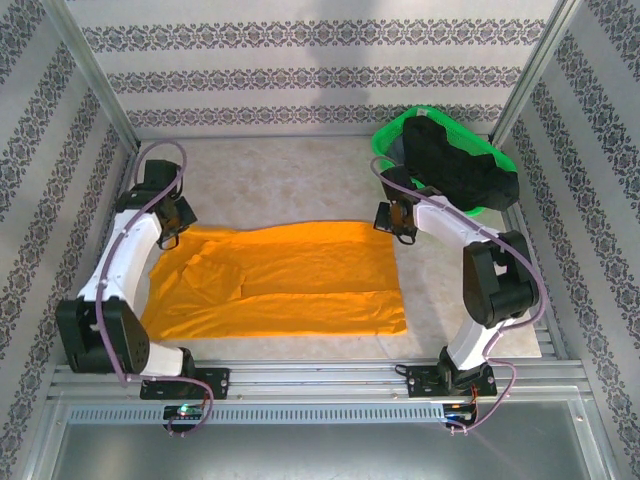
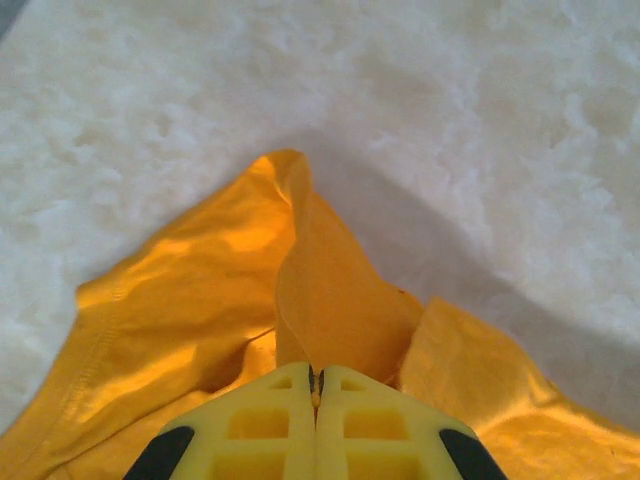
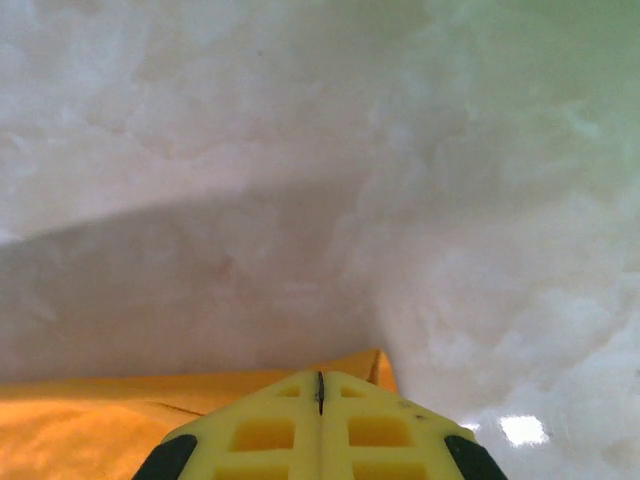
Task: Fold and stack the t-shirts
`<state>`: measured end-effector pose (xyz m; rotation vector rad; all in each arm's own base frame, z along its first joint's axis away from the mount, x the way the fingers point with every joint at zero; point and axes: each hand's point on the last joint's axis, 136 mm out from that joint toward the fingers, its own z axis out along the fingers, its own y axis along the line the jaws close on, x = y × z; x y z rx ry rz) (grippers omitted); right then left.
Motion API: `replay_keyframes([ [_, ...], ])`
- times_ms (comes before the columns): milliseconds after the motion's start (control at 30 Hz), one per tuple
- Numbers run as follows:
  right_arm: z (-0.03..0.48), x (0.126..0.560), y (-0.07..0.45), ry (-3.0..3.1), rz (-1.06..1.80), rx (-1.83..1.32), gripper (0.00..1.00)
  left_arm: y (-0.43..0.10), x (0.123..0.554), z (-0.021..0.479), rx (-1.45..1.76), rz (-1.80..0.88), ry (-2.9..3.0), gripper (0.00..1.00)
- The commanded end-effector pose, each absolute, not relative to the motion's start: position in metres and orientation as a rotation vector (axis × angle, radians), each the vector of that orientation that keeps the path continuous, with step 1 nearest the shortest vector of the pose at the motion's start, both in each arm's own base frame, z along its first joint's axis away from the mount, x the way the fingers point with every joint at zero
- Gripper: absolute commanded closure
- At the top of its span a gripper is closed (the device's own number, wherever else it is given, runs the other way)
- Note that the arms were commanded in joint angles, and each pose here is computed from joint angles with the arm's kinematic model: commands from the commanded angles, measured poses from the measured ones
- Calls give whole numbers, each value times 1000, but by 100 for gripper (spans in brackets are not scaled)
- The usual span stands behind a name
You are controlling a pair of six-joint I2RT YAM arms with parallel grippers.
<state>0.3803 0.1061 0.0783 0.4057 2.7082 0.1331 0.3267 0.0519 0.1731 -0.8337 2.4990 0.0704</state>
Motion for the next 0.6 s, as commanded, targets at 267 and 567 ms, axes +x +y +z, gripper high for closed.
replay_keyframes([
  [267,73,332,103,2769,177,348,100,69,238,163,-1034,179,2439,100],
  [567,54,292,100,2852,192,321,100,66,202,137,-1105,217,2504,100],
])
